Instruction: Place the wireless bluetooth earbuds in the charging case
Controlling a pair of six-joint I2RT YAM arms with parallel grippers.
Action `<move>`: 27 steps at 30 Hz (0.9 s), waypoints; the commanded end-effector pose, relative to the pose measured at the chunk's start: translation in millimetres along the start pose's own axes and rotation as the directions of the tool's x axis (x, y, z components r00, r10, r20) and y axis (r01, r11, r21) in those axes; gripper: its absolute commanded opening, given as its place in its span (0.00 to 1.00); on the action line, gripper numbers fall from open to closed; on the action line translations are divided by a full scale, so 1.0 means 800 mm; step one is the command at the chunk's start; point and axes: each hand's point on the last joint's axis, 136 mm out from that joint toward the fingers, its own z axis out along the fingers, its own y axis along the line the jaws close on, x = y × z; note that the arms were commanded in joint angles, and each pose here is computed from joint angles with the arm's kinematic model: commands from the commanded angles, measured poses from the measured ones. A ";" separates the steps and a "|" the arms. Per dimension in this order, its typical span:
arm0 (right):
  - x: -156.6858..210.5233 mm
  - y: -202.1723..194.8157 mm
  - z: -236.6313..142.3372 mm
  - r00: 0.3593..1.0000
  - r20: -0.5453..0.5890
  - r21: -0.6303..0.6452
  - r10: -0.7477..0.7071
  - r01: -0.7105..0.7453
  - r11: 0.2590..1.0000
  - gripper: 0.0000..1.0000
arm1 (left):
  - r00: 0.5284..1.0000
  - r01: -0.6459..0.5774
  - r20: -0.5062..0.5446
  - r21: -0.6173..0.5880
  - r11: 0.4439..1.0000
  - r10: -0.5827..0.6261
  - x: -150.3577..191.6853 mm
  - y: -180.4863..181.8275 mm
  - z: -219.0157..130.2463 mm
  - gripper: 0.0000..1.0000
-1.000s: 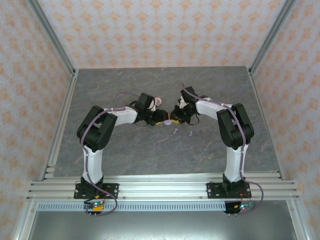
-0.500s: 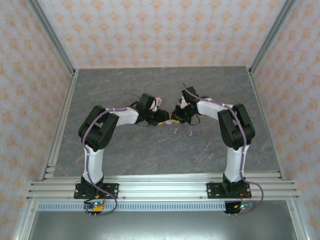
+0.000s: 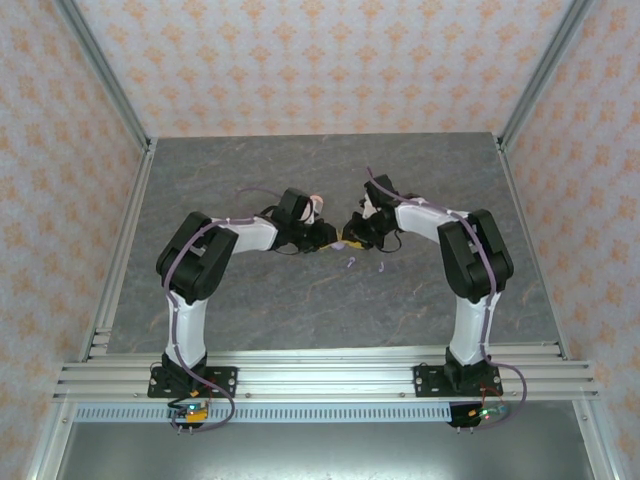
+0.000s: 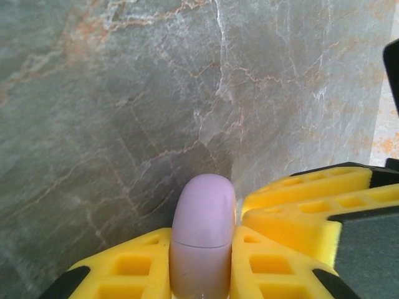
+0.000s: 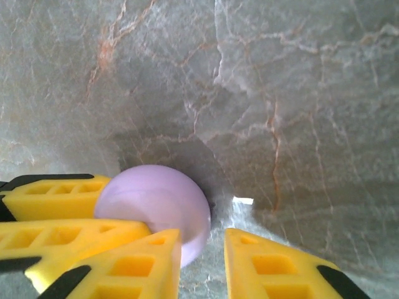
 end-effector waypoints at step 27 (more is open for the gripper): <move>0.064 0.189 -0.302 0.783 0.463 -0.470 -0.414 0.614 0.635 0.57 | 0.792 -0.586 0.423 0.327 0.741 0.440 0.025 -0.228 -0.267 0.20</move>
